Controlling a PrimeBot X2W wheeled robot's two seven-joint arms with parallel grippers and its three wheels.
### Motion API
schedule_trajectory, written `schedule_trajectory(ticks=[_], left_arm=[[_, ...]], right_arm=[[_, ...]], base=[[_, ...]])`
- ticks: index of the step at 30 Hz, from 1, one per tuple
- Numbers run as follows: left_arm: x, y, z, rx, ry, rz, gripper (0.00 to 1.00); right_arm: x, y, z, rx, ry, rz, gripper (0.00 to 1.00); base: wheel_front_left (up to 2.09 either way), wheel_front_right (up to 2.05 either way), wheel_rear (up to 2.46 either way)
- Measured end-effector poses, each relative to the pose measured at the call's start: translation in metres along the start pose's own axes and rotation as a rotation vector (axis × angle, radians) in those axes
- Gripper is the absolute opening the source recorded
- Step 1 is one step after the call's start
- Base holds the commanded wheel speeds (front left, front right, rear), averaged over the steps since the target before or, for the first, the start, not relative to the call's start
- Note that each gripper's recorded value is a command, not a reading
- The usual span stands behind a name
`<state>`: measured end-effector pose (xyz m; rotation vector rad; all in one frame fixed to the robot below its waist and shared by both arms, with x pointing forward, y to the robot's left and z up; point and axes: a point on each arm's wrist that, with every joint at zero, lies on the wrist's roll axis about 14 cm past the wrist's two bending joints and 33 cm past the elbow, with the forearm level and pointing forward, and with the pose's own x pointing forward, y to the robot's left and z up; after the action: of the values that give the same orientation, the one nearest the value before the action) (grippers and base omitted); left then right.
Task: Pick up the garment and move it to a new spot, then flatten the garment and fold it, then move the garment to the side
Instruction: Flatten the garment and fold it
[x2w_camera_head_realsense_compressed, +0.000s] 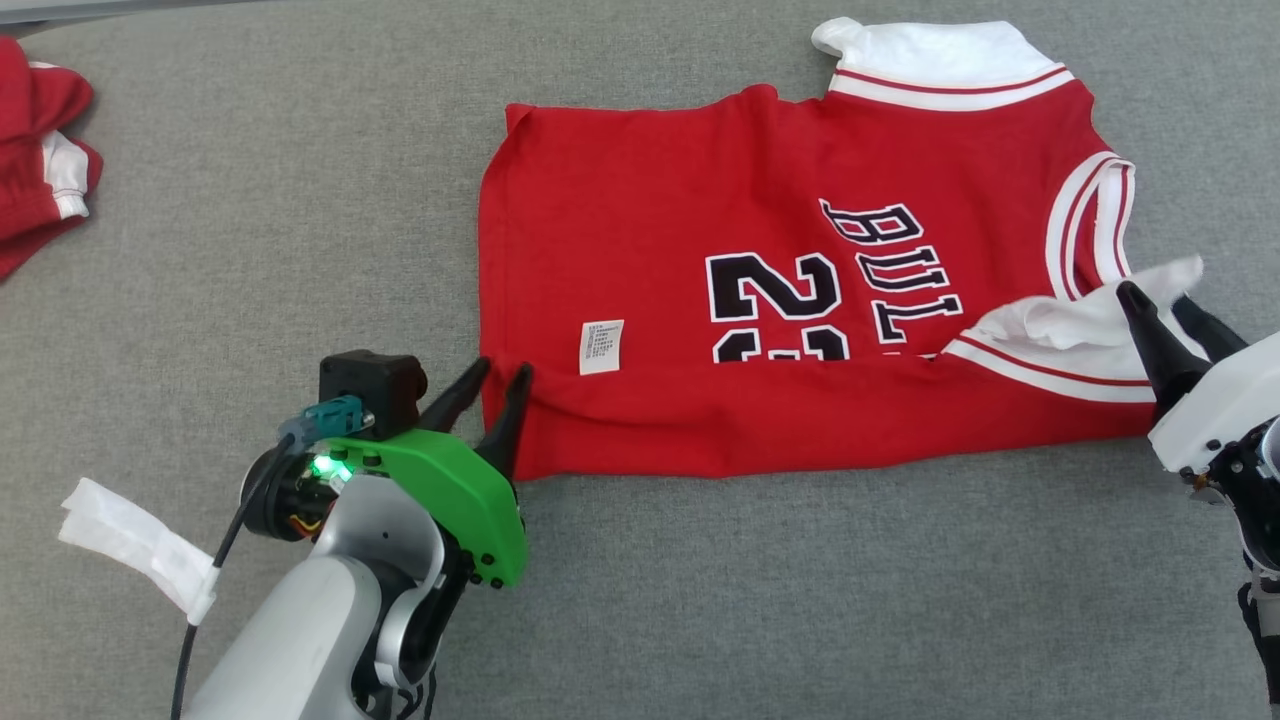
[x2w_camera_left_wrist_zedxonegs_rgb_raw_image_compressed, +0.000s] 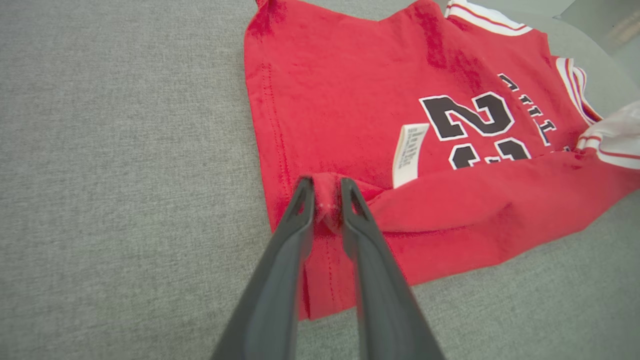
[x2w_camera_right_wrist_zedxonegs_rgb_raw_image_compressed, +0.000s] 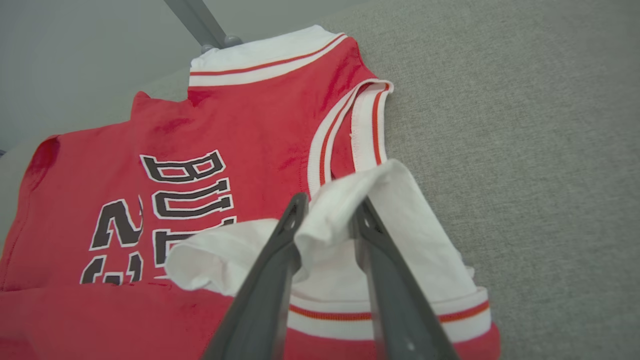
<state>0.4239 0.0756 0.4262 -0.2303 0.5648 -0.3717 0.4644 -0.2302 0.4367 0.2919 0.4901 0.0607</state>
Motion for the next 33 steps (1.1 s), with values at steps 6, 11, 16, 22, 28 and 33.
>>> schedule_trajectory(ticks=[6, 11, 16, 22, 28, 33], left_arm=[[-0.008, 0.016, -0.009, -0.064, -0.017, 0.055, 1.00], [-0.019, 0.022, -0.049, -0.127, 0.098, 0.072, 1.00], [-0.008, 0.024, -0.064, -0.160, 0.149, 0.071, 1.00], [0.010, 0.016, -0.069, -0.197, 0.173, 0.018, 1.00], [0.013, 0.008, -0.073, -0.224, 0.206, -0.033, 0.00], [-0.001, -0.006, -0.076, -0.258, 0.232, -0.095, 0.00]], right_arm=[[-0.027, -0.015, 0.010, -0.134, -0.049, -0.035, 1.00], [-0.048, -0.052, -0.014, -0.267, 0.073, -0.122, 1.00], [-0.039, -0.067, -0.039, -0.274, 0.171, -0.153, 1.00], [-0.014, -0.059, -0.064, -0.251, 0.283, -0.111, 1.00], [-0.004, -0.045, -0.067, -0.178, 0.302, -0.055, 0.00], [-0.015, -0.046, -0.058, -0.095, 0.306, -0.034, 0.00]], base=[[0.00, 0.00, 0.00], [0.00, 0.00, 0.00], [0.00, 0.00, 0.00], [0.00, 0.00, 0.00], [0.00, 0.00, 0.00], [0.00, 0.00, 0.00]])
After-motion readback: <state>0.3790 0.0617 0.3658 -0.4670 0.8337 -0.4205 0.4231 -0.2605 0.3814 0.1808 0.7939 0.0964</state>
